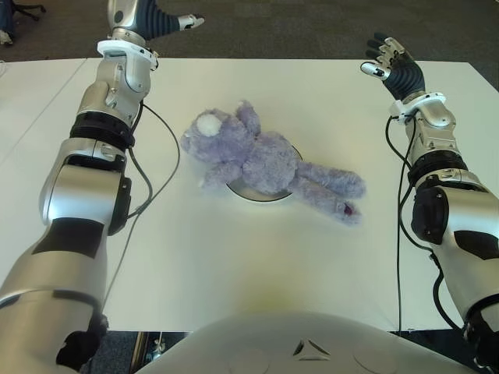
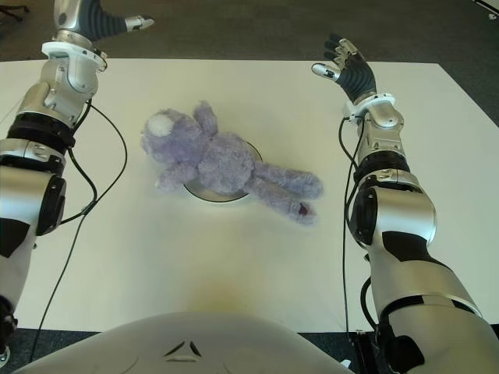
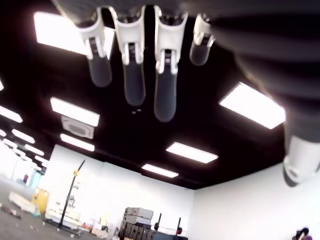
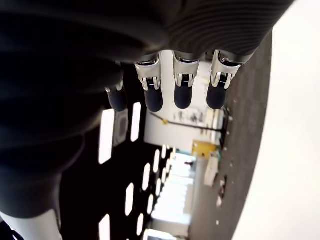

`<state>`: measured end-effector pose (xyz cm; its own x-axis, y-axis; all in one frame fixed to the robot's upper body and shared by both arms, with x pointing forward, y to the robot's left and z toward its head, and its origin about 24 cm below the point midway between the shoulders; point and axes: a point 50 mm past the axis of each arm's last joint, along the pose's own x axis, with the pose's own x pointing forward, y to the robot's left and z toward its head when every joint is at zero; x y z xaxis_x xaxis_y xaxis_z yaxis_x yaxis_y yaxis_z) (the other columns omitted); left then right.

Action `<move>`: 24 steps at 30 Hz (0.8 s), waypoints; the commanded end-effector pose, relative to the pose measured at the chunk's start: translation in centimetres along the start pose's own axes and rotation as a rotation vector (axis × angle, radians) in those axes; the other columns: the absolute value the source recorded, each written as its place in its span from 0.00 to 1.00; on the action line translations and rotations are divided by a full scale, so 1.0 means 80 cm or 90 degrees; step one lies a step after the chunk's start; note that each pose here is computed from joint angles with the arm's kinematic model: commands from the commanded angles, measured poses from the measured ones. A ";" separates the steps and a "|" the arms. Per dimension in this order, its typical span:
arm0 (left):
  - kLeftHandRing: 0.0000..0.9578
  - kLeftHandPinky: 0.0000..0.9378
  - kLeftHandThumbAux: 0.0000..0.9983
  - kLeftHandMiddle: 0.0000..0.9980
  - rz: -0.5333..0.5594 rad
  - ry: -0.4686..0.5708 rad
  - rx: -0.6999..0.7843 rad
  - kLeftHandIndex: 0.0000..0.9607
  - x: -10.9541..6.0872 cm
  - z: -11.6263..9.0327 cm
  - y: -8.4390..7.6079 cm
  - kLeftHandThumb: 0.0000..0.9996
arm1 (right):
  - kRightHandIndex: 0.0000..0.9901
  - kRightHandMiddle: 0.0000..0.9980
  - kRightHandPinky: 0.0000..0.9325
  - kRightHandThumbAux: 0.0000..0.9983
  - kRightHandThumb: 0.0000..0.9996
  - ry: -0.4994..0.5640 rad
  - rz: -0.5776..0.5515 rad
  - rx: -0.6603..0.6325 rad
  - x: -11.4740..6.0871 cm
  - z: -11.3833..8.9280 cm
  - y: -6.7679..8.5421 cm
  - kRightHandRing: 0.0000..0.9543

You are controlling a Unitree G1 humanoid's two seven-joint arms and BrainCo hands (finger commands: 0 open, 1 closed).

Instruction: Put the doll into the plate.

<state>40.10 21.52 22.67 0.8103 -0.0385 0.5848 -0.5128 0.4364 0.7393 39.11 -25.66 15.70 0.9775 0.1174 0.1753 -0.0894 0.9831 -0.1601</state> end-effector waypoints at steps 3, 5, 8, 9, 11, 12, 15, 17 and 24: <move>0.04 0.06 0.60 0.06 -0.013 0.067 -0.145 0.02 -0.016 -0.017 -0.015 0.00 | 0.02 0.00 0.00 0.77 0.00 -0.025 -0.040 0.064 0.002 0.001 0.001 0.00; 0.04 0.07 0.62 0.05 -0.014 0.085 -0.189 0.02 -0.028 -0.023 -0.025 0.00 | 0.02 0.00 0.00 0.78 0.00 -0.025 -0.048 0.081 0.003 0.000 0.001 0.00; 0.02 0.04 0.66 0.03 -0.003 0.122 -0.249 0.02 -0.055 -0.032 -0.045 0.00 | 0.02 0.01 0.00 0.80 0.00 -0.022 -0.060 0.117 0.004 -0.004 0.004 0.00; 0.01 0.04 0.67 0.03 0.000 0.127 -0.263 0.02 -0.059 -0.033 -0.049 0.00 | 0.03 0.01 0.00 0.80 0.00 -0.021 -0.062 0.123 0.004 -0.005 0.005 0.00; 0.01 0.03 0.67 0.02 0.008 0.140 -0.306 0.02 -0.067 -0.031 -0.057 0.00 | 0.03 0.01 0.00 0.80 0.00 -0.015 -0.066 0.136 0.004 -0.007 0.008 0.00; 0.00 0.03 0.67 0.01 0.007 0.155 -0.344 0.02 -0.073 -0.029 -0.066 0.00 | 0.03 0.01 0.00 0.80 0.00 -0.007 -0.069 0.144 0.005 -0.013 0.015 0.00; 0.00 0.00 0.66 0.00 0.006 0.175 -0.394 0.01 -0.082 -0.027 -0.077 0.00 | 0.02 0.01 0.00 0.80 0.00 0.005 -0.072 0.154 0.005 -0.020 0.024 0.00; 0.00 0.00 0.65 0.00 -0.001 0.189 -0.418 0.00 -0.091 -0.026 -0.086 0.00 | 0.02 0.01 0.00 0.80 0.00 0.013 -0.075 0.158 0.004 -0.026 0.031 0.00; 0.00 0.00 0.60 0.00 -0.051 0.293 -0.558 0.00 -0.157 -0.028 -0.135 0.00 | 0.01 0.00 0.00 0.78 0.00 0.054 -0.125 0.178 -0.016 -0.068 0.055 0.00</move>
<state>37.60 19.36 10.28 0.9275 0.1527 0.3411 -0.2407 0.9423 0.2326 39.53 -22.59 12.55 0.9869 -0.0334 0.1577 0.0154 0.9934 0.1139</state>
